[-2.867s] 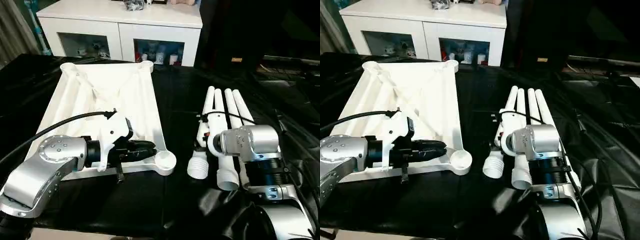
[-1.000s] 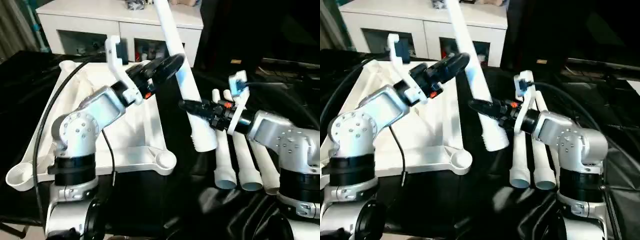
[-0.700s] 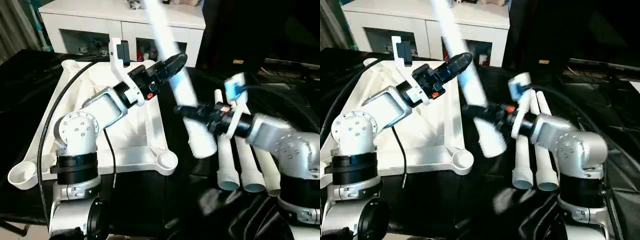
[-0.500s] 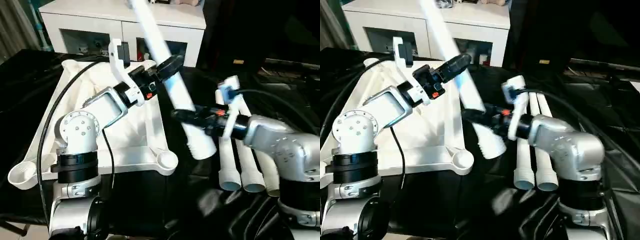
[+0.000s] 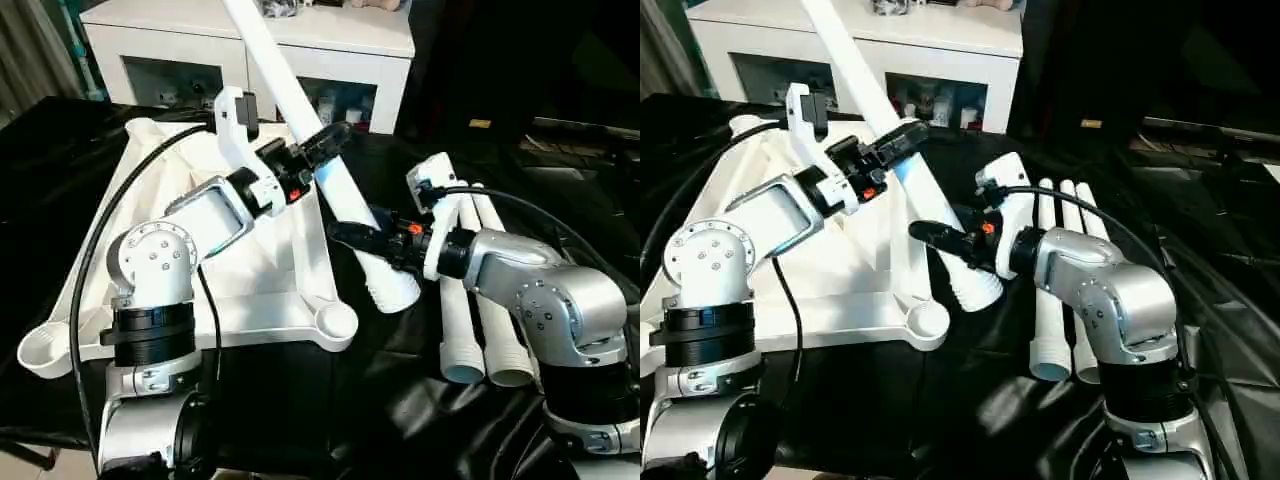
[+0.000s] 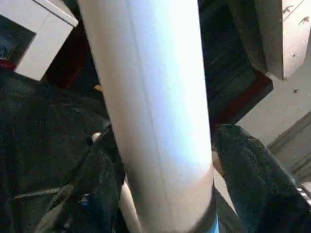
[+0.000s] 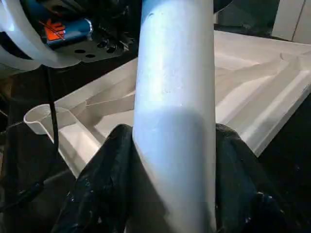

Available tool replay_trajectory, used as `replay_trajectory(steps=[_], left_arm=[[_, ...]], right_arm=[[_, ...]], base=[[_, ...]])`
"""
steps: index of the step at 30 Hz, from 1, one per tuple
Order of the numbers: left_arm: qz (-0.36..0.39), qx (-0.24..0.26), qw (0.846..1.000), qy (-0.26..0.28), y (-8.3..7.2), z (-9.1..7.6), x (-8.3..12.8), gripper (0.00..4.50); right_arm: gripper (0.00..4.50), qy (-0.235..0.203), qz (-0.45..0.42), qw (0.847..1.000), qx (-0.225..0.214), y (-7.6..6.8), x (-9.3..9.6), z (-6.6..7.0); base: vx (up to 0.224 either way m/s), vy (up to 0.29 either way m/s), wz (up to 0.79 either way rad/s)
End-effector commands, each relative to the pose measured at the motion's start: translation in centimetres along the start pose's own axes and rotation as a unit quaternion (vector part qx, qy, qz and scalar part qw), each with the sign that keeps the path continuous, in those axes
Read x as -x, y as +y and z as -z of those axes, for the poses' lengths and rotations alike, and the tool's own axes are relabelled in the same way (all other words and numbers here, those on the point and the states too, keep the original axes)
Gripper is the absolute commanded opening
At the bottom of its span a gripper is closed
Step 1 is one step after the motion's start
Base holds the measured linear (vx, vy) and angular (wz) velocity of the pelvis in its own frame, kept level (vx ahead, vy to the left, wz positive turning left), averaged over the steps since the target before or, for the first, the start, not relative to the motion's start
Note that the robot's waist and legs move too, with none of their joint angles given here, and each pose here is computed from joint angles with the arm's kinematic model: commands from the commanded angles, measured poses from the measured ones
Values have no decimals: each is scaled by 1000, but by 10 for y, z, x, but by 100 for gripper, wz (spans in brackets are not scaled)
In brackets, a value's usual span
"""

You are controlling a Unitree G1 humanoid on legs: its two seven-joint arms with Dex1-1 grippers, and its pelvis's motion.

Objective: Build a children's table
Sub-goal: Pick table leg

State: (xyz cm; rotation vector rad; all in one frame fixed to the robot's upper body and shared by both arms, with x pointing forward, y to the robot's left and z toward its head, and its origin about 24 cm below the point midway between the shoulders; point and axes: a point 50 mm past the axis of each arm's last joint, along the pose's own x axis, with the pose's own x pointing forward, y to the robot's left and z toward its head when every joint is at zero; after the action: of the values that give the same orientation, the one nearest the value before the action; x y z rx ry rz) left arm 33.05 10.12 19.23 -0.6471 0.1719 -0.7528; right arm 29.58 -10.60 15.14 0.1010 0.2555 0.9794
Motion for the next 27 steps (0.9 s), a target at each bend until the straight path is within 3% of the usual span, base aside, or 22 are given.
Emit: replay_trajectory(steps=[1, 9, 17, 20, 22, 24, 27], left_arm=[[2, -7, 1000, 12, -4, 2, -1, 285], [7, -3, 1000, 21, -4, 5, 1, 205], [13, -9, 1000, 24, -4, 1, 1, 185], [44, -37, 998, 33, -9, -1, 3, 184], [63, -53, 996, 45, -12, 0, 4, 184], [100, -90, 989, 67, -19, -1, 5, 180], [148, -126, 976, 103, -26, -2, 8, 180]], right_arm=[[184, -11, 6, 1000, 19, -1, -1, -8], [184, -10, 4, 1000, 24, 1, -4, -7], [184, -9, 4, 999, 31, 1, -4, -6], [255, -16, 0, 1000, 15, 1, -3, -7], [261, -14, -4, 1000, 15, 2, -2, -7], [294, -5, -15, 1000, 23, 2, 2, -6], [299, 19, -49, 998, 22, 4, 8, -4]], base=[[0, 0, 0], [0, 0, 0], [0, 0, 0], [0, 0, 0], [0, 0, 0], [0, 0, 0], [0, 0, 0]])
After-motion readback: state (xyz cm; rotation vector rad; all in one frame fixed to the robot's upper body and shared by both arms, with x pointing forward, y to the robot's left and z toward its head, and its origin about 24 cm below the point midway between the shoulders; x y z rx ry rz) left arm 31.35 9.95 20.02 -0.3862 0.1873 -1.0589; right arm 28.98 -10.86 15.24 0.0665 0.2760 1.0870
